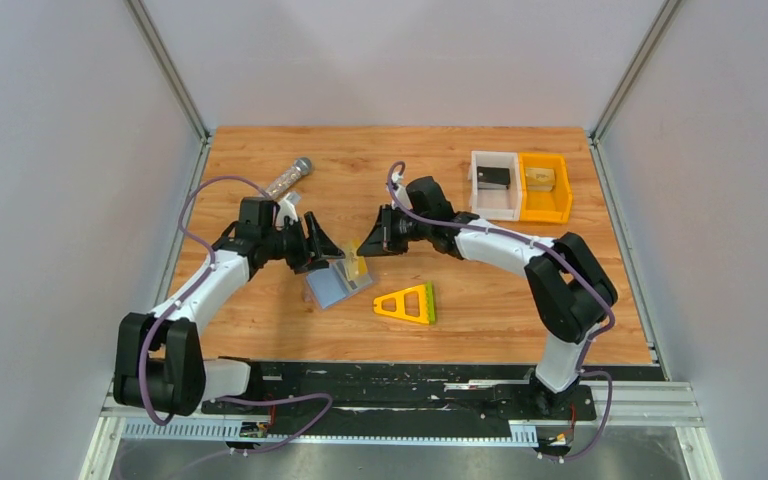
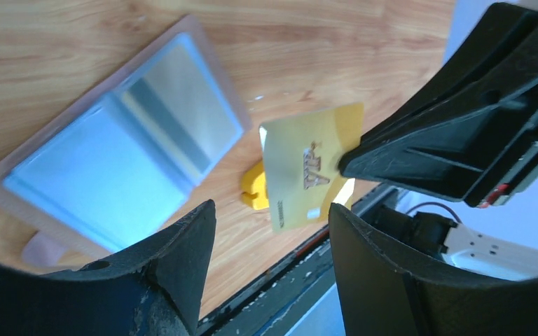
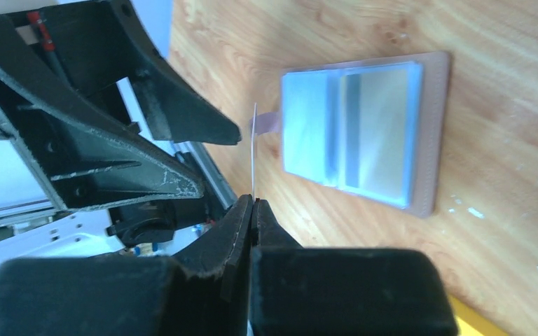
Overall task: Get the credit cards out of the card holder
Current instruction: Remove the credit card from the card holder, then place the credit card in the storage box.
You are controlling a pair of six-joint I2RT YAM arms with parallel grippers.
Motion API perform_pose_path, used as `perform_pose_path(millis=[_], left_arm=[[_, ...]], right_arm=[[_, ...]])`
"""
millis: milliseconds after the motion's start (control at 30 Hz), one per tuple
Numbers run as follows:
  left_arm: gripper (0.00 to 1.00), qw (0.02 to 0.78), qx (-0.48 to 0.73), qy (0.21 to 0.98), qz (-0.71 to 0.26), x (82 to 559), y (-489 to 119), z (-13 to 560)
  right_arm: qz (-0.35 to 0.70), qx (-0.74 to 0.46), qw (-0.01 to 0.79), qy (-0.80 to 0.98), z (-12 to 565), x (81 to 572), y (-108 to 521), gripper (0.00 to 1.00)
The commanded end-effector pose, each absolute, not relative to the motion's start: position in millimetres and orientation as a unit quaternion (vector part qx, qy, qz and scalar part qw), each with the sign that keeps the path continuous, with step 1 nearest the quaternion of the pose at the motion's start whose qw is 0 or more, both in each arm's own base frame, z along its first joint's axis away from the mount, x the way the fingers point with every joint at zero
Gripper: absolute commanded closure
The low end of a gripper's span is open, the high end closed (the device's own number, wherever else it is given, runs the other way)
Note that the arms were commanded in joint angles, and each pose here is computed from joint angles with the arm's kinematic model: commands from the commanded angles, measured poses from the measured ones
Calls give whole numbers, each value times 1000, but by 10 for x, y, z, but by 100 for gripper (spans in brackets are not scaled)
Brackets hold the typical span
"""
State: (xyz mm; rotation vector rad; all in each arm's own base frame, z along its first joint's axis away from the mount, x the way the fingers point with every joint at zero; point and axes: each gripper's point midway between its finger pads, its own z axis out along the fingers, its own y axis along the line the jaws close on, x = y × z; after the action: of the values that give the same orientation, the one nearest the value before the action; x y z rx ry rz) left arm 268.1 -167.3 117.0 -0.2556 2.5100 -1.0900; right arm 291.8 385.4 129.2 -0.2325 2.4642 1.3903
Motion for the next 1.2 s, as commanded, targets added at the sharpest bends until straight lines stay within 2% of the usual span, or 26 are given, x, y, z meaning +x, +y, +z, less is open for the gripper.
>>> perform_pose_path(millis=[0, 200, 300, 500, 567, 700, 1000, 1167], left_arm=[[31, 231, -53, 852, -467, 2722, -1861, 1588], [32, 234, -44, 834, -498, 2714, -1930, 1658], [38, 224, -41, 816, -531, 2669, -1997, 1718], [58, 242, -28, 786, -568, 2663, -2055, 1903], [69, 245, -20, 782, -573, 2652, -2064, 1940], [97, 237, -11, 778, -581, 2622, -2082, 1953], [100, 211, 37, 773, -597, 2494, -2135, 1973], [100, 187, 75, 775, -598, 2343, -2250, 1992]], right_arm=[[568, -80, 189, 797, 1931, 2854, 3951, 100], [614, -81, 184, 764, 2146, 2672, 3907, 100], [617, -84, 181, 761, 2163, 2624, 3899, 100], [621, -102, 167, 759, 2089, 2526, 3880, 99], [623, -110, 163, 757, 2049, 2483, 3866, 96], [615, -132, 163, 760, 1996, 2413, 3821, 89], [583, -216, 179, 763, 2129, 2435, 3519, 62], [565, -247, 172, 769, 2108, 2477, 3358, 59]])
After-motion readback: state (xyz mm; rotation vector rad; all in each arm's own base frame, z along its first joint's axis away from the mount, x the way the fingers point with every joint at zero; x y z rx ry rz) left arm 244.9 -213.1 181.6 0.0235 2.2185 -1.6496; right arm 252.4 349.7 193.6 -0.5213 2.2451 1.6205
